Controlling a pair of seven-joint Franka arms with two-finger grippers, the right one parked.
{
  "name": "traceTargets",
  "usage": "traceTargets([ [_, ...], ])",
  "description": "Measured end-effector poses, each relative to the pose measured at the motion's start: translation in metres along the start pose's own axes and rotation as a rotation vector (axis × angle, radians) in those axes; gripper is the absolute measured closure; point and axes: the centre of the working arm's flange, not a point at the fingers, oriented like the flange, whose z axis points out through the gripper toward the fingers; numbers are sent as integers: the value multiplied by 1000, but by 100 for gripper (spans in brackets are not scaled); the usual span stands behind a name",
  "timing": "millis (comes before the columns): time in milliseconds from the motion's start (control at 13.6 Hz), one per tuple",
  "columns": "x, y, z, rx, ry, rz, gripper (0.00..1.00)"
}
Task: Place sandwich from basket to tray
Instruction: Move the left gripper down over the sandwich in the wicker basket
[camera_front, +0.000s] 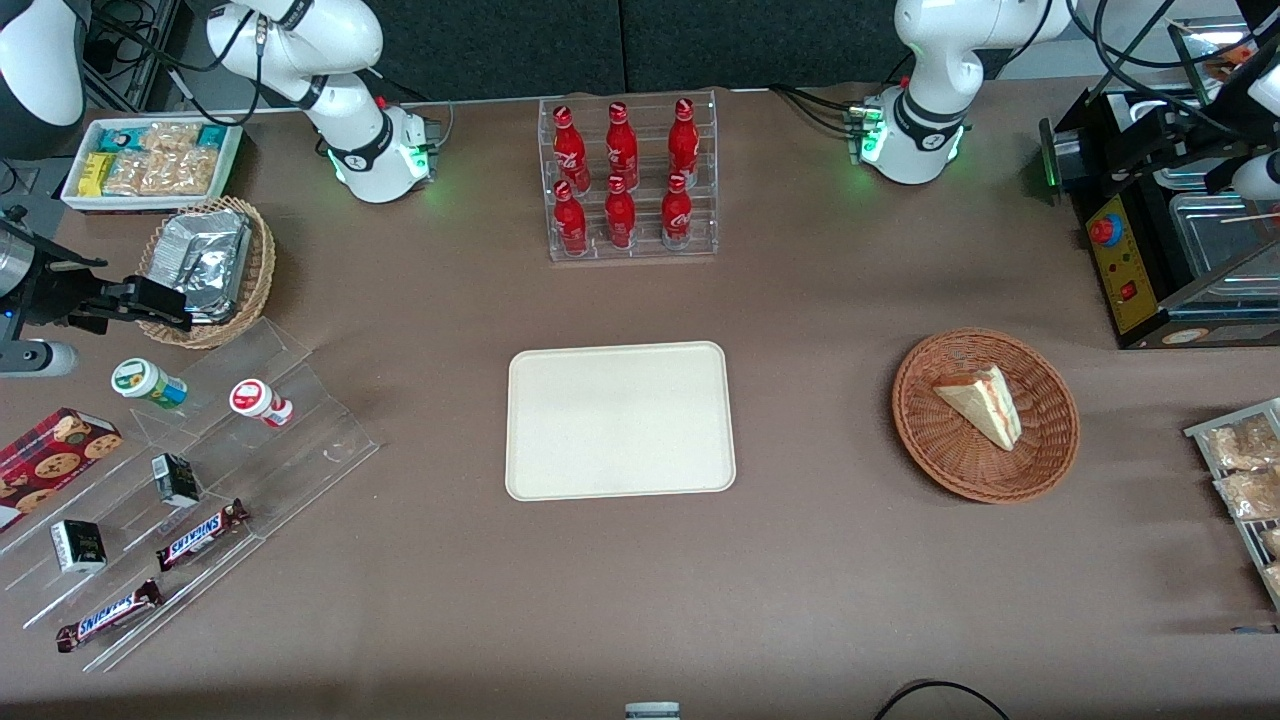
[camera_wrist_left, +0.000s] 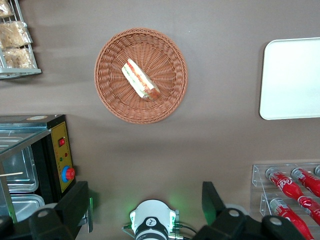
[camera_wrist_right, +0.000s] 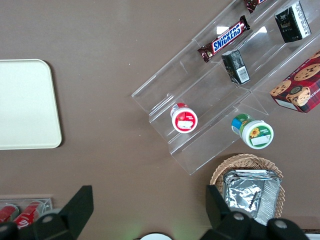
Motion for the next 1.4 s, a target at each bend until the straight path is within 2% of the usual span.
traceTargets([
  [295,1,2,1,9,-2,-24,0],
  [443,9,-1,10,20,-18,-64,0],
  [738,57,-6,69,46,-57,-218,0],
  [885,76,-11,108,58,-92,-361,0],
  [959,87,-12,125,61,-95,-405,0],
  [1033,96,-12,139,61,-85,-441,0],
  [1254,115,-11,190,52,-24,-597,0],
  [1402,119,-11,232,47,-7,-671,0],
])
